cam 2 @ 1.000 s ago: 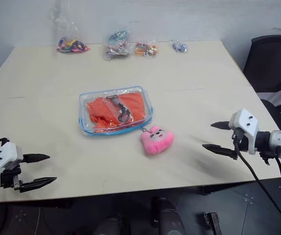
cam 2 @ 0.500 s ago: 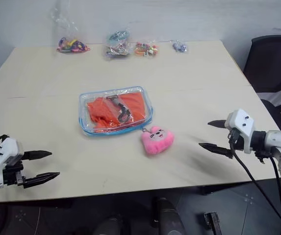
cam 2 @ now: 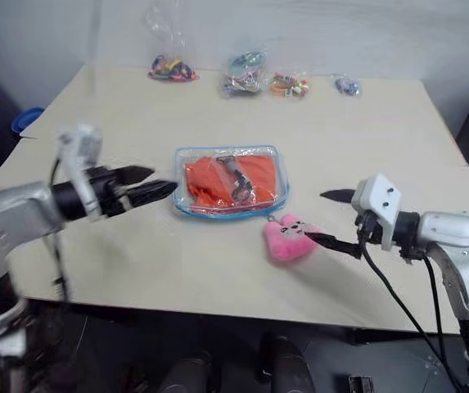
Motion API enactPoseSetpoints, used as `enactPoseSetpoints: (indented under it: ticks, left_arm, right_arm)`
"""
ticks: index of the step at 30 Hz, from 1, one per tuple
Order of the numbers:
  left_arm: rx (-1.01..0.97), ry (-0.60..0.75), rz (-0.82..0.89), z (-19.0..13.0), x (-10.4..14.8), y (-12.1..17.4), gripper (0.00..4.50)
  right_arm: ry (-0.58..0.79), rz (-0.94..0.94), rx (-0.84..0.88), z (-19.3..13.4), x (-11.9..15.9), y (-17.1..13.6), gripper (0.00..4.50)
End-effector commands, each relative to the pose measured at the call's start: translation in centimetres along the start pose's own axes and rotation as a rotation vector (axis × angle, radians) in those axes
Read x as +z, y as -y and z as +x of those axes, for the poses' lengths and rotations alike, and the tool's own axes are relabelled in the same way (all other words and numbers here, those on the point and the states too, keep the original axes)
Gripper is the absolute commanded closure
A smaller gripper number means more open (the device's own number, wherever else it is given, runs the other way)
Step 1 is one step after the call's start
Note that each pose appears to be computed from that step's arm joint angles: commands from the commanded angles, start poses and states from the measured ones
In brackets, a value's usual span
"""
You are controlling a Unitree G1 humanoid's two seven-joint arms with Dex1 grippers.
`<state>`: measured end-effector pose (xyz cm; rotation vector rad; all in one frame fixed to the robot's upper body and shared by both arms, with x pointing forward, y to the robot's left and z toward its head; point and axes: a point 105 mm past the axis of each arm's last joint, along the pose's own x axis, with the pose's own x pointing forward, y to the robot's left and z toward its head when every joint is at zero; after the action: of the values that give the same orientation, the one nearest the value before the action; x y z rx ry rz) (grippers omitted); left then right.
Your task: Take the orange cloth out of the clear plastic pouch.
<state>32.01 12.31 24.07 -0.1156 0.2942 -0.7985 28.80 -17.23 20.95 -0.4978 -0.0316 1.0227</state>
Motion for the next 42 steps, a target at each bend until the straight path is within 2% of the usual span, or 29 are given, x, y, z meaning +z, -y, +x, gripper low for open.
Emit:
enactPoseSetpoints:
  ticks: [1, 4, 7, 11, 14, 17, 20, 27, 33, 38, 42]
  left_arm:
    - [0.059, -0.079, -0.082, 3.0, 0.3, -0.4, 0.02]
    - [0.076, -0.099, -0.215, 5.7, 1.0, -1.0, 0.02]
    - [0.164, -0.192, -0.322, 8.3, 0.2, -2.3, 0.02]
    - [0.197, -0.267, -0.322, 10.7, -0.5, -2.2, 0.02]
    - [0.153, -0.339, -0.360, 12.1, -1.6, -1.0, 0.02]
    - [0.142, -0.391, -0.317, 12.8, -2.7, -0.5, 0.02]
    - [0.140, -0.420, -0.281, 13.0, -3.5, -0.4, 0.60]
    - [0.172, -0.439, -0.291, 12.4, -4.6, -1.5, 2.54]
    - [0.204, -0.375, -0.312, 11.4, -3.5, -2.8, 4.35]
    - [0.302, -0.211, -0.328, 7.9, -0.5, -5.7, 4.35]
    - [0.491, -0.069, -0.306, 1.6, 0.8, -10.1, 4.35]
  right_arm:
    - [0.066, -0.049, -0.038, 0.6, 2.1, 0.3, 0.00]
    - [0.092, -0.068, -0.057, 0.8, 2.9, 0.5, 0.00]
    - [0.144, -0.088, -0.061, 1.2, 4.3, 0.4, 0.00]
    - [0.151, -0.102, -0.056, 1.5, 4.7, -0.3, 0.00]
    - [0.151, -0.102, -0.067, 1.6, 4.6, -0.4, 0.00]
    - [0.160, -0.098, -0.078, 1.7, 4.7, -0.6, 0.00]
    - [0.162, -0.096, -0.083, 1.8, 4.6, -0.9, 0.00]
    - [0.158, -0.096, -0.110, 1.6, 4.4, -1.0, 0.00]
    - [0.137, -0.095, -0.102, 1.5, 3.9, -1.3, 0.00]
    - [0.152, -0.075, -0.056, 1.8, 4.0, -1.8, 0.00]
    - [0.177, -0.033, 0.061, 2.5, 4.5, -3.1, 0.00]
